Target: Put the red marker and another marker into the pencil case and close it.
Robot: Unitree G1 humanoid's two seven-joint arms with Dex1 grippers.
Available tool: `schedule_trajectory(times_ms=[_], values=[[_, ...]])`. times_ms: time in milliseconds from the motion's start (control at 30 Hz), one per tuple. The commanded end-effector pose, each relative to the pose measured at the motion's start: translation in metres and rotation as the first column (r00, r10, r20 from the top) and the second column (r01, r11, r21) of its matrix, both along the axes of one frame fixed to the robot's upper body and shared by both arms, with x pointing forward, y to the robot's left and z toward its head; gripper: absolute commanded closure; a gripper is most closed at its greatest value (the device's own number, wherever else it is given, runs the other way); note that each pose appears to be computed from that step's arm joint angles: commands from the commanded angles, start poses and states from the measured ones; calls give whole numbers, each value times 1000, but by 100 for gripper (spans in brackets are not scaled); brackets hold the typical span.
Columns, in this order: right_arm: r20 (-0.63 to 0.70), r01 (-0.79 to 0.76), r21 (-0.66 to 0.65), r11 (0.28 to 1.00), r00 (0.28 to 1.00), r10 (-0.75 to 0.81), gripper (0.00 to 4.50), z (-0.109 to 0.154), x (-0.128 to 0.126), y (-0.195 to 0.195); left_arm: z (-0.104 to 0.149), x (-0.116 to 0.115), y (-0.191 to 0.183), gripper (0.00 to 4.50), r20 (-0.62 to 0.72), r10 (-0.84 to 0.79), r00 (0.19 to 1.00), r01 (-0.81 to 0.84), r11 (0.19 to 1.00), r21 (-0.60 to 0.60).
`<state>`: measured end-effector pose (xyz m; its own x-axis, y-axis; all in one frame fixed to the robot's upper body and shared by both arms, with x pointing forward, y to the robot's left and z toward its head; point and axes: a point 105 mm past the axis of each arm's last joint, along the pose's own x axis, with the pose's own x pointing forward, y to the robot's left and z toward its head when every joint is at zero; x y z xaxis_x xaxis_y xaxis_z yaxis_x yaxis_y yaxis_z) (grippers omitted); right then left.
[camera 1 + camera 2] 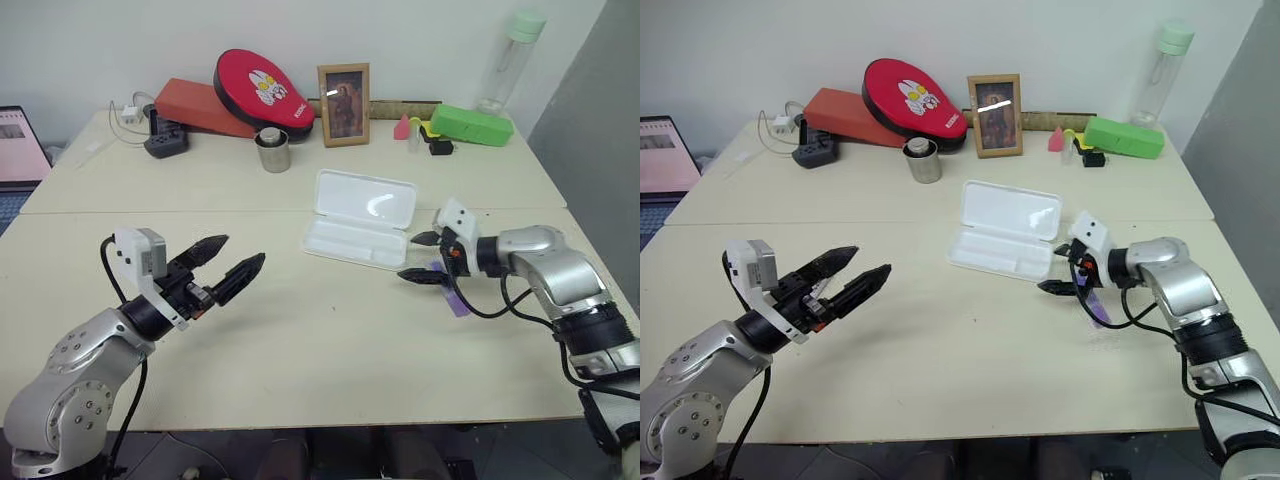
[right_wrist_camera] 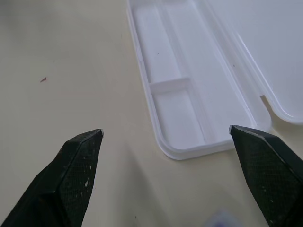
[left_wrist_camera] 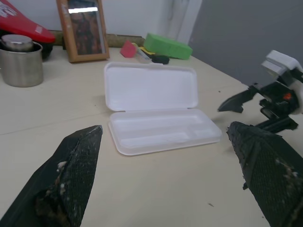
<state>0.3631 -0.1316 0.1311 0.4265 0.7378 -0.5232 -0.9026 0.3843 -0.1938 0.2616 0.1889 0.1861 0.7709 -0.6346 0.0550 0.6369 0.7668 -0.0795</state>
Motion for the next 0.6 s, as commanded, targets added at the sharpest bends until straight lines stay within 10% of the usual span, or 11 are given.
schedule_trajectory(times_ms=[33, 467, 600], values=[[37, -77, -10, 997, 996, 77, 19, 9, 1, 14, 14, -6, -9, 0, 45, -51, 998, 49, 998, 28], [-2, -90, -97, 991, 996, 90, 275, -17, 10, 36, 3, -25, -34, 0, -36, -250, 967, 253, 954, 163], [-4, -97, -104, 990, 995, 97, 275, -18, 12, 39, 4, -25, -35, 0, -34, -254, 967, 256, 952, 166]])
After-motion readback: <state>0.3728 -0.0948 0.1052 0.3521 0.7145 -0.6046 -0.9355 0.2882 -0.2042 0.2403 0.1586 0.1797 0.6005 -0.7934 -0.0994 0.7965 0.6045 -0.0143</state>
